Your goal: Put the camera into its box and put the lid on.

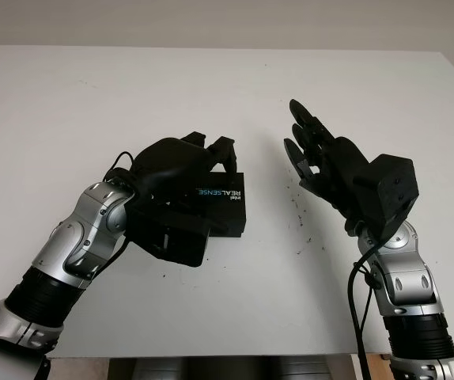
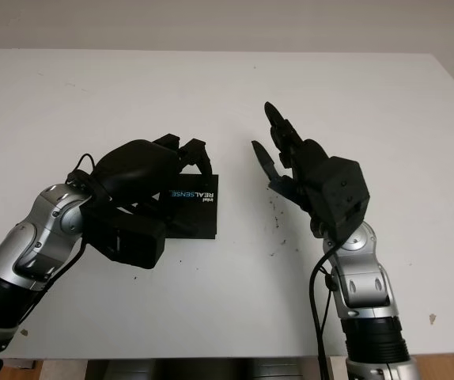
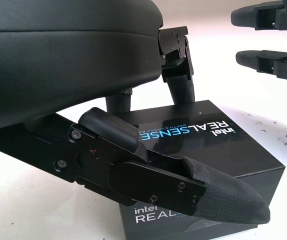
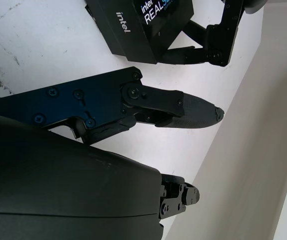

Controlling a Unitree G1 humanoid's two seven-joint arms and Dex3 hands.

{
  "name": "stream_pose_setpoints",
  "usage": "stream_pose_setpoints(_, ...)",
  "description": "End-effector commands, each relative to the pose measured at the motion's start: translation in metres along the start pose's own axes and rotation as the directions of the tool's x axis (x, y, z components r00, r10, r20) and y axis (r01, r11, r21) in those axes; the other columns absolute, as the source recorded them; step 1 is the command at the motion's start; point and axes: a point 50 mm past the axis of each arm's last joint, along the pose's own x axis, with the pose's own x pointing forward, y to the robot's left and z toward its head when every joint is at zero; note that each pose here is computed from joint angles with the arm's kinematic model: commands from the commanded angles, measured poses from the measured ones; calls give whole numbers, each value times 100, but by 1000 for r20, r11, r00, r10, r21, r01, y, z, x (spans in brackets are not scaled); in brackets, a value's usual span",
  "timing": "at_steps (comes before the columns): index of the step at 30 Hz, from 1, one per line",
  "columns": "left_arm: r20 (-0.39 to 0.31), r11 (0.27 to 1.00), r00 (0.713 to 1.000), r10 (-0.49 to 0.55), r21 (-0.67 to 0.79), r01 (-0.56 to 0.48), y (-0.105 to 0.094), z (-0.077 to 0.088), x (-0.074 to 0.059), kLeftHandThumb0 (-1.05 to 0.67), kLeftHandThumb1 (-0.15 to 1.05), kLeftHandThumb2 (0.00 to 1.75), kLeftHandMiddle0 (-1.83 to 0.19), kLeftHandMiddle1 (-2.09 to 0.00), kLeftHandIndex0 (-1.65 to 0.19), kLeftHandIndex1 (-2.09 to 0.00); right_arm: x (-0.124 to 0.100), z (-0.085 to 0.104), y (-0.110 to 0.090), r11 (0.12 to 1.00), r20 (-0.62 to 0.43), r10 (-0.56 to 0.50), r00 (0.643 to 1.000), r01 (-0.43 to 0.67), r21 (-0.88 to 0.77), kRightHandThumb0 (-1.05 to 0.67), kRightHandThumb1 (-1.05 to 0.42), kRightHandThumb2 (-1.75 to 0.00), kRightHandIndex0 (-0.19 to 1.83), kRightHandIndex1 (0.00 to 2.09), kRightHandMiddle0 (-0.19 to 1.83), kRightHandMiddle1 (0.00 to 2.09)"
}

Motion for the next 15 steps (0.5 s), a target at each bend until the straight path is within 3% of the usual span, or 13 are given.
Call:
stream_pose_setpoints(1,-6,1000,1000,22,10,-22,5,-1,-1,-24,105,20,-51,-209,-3,-188,-2,1,-1,1000,10,-4,1000,4,1,-65,-105,-55,1,5,1,5)
stream_pose_setpoints(5,7,999,1000,2,55,-2,5,0,-4,-29,105,21,-44,-209,1,-186,-2,0,-1,1000,9,-5,1000,5,5,-65,-105,-54,1,5,1,5)
stream_pose_setpoints(6,8,994,1000,-21,109,20,5,1,-7,-37,105,25,-29,-209,7,-182,-2,0,-1,1000,10,-4,1000,4,4,-65,-105,-54,1,5,1,5)
stream_pose_setpoints(7,-1,986,999,-47,160,47,4,2,-10,-57,105,35,-3,-142,14,-135,-3,0,-1,1000,10,-4,1000,4,3,-65,-105,-54,1,5,1,5)
stream_pose_setpoints(8,-15,978,997,-74,195,75,3,3,-12,-66,105,40,-3,-89,14,-104,-3,0,-1,1000,11,-3,1000,3,2,-65,-105,-54,1,5,1,5)
stream_pose_setpoints(10,-38,968,994,-104,226,110,2,5,-16,-81,105,49,7,-23,10,-39,-3,0,-1,1000,10,-2,1000,2,3,-65,-105,-54,1,5,1,5)
stream_pose_setpoints(13,-39,965,991,-128,224,133,-1,8,-22,-89,105,54,17,-3,15,-10,-3,0,-1,1000,11,-3,1000,3,5,-65,-105,-54,1,5,1,5)
stream_pose_setpoints(15,-39,963,989,-145,222,150,-4,9,-24,-91,105,55,19,-1,18,-3,-3,0,-1,1000,12,-1,1000,1,7,-65,-105,-54,1,5,1,5)
